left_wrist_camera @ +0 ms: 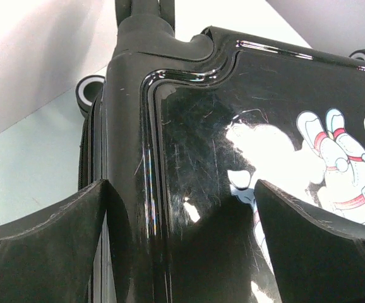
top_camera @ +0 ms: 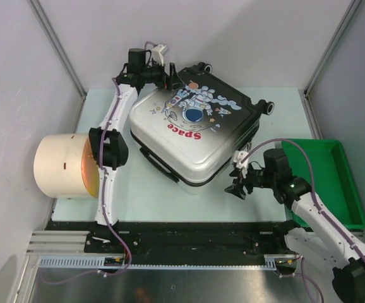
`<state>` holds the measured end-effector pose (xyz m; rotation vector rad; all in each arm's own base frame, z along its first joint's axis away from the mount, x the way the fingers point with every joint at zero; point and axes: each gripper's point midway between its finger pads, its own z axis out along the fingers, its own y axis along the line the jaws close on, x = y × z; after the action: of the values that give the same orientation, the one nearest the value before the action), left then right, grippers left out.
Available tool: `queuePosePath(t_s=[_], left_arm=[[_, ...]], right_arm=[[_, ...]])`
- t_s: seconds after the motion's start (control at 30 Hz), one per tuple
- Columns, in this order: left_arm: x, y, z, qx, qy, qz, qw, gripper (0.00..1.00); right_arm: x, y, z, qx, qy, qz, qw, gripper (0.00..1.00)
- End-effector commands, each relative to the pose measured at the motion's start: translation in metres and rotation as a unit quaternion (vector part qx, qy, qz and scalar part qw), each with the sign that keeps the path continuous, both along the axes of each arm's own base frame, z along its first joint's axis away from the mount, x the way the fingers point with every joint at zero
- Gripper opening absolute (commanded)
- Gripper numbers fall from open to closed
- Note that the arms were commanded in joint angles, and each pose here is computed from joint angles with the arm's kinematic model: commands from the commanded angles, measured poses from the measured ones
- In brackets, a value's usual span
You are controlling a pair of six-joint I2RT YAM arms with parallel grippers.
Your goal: Open, take out, and arrange the luggage
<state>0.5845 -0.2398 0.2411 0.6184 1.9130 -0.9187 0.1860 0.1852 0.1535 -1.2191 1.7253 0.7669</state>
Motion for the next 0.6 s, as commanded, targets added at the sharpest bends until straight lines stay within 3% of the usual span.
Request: queuePosePath(t_s=[0.0,0.1,0.27,0.33,0.4,0.57], left_arm=[[-0.037,0.006,0.109,-0.050,-0.054,-0.014,0.997,1.00],[-0.049,0.072,0.165,-0.049,-0.091,0.070,0.992,1.00],[-0.099,0.136,0.183,-0.003,-0.104,0.187,0.977,1.00],[-0.131,0.144,0.173,0.015,-0.097,0.206,0.974,1.00],[-0.156,0.151,0.163,0.020,-0.086,0.230,0.969,1.00],[-0.190,0.151,0.149,0.009,-0.076,0.235,0.969,1.00]], right_arm=[[0.029,0.023,0.002,-0.014,-0.056,-0.044,0.997,0.67],[0.047,0.048,0.008,-0.005,-0.095,-0.060,0.994,0.66],[0.080,0.096,0.029,0.036,-0.167,-0.071,0.983,0.61],[0.079,0.128,0.055,0.059,-0.206,-0.052,0.975,0.64],[0.084,0.153,0.049,0.052,-0.209,-0.040,0.976,0.65],[0.084,0.234,0.107,0.110,-0.263,-0.021,0.958,0.80]])
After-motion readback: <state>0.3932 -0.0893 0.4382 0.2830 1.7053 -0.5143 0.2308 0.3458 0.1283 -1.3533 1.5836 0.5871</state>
